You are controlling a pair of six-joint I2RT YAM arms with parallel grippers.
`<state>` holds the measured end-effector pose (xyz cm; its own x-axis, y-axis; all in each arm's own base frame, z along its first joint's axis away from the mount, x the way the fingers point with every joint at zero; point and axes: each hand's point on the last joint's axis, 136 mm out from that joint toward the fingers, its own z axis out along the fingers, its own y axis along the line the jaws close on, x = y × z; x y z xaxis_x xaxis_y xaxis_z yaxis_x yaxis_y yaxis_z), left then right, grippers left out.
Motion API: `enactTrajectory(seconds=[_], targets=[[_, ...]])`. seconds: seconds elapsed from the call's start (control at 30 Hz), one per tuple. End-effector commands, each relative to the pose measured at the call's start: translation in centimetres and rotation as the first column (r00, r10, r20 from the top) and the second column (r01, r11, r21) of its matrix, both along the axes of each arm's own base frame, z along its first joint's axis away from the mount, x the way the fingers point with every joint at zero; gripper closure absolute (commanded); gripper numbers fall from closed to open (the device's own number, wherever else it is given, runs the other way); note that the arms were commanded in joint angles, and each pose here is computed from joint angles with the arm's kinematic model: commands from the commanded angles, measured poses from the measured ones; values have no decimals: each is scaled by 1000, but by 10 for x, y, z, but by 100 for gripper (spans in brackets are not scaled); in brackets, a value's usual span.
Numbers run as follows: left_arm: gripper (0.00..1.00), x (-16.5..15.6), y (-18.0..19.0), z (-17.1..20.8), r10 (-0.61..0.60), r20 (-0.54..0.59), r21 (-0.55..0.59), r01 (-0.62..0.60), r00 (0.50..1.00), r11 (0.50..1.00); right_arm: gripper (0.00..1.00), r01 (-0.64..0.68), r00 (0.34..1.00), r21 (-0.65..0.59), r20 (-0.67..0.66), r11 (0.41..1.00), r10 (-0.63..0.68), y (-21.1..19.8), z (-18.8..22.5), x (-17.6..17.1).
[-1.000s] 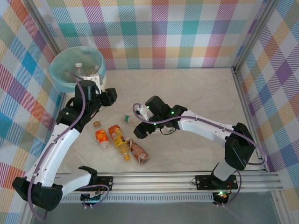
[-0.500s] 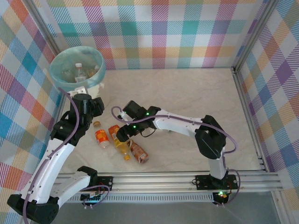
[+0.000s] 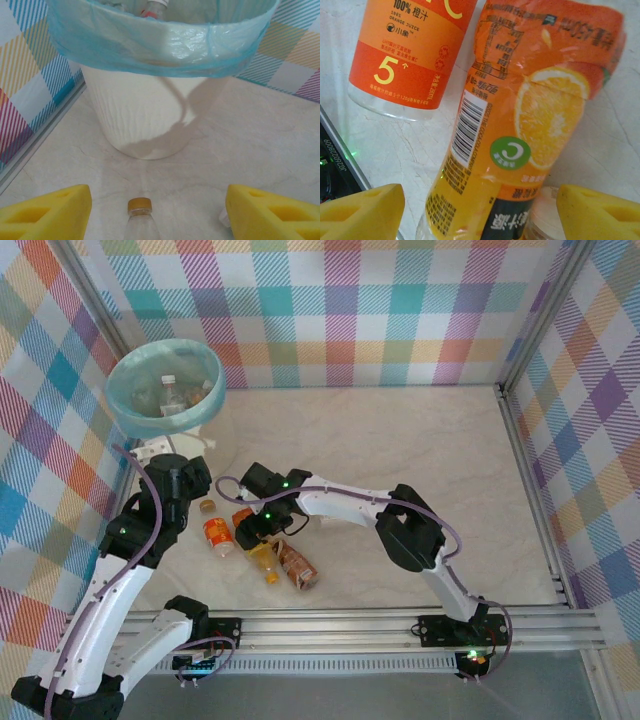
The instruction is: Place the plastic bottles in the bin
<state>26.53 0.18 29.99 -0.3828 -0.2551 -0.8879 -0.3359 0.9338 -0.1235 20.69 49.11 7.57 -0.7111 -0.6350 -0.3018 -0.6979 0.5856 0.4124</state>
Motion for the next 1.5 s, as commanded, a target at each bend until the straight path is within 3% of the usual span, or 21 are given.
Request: enactTrajectory(seconds=[0.0, 0.43, 0.63, 0.97, 1.27, 1.37, 1.47], targets=[[29, -6, 6, -3, 19, -6, 27, -18, 1000, 999, 20, -10, 999, -23, -34, 1000, 9, 5, -3, -6], [28, -9, 0, -2, -14, 13, -14, 14, 1000, 1000, 19, -13, 999, -90, -53, 996, 9, 12, -28, -1], [28, -9, -1, 5, -21, 26, -21, 21, 999, 1000, 30, -17, 999, -69, -41, 997, 14, 15, -19, 0], [27, -3, -16, 31, -95, 60, -62, 99, 994, 993, 37, -29, 999, 120, 29, 992, 26, 20, 63, -1], [27, 2, -44, 59, -218, 121, -145, 235, 968, 961, 44, -18, 994, 288, 107, 958, -14, -1, 129, 6], [27, 5, -65, 66, -324, 138, -174, 345, 936, 922, 46, -33, 988, 335, 152, 942, -19, -10, 147, 7], [26, 3, -98, 75, -484, 172, -202, 511, 858, 835, 46, -53, 976, 377, 217, 925, -33, -24, 168, 12]])
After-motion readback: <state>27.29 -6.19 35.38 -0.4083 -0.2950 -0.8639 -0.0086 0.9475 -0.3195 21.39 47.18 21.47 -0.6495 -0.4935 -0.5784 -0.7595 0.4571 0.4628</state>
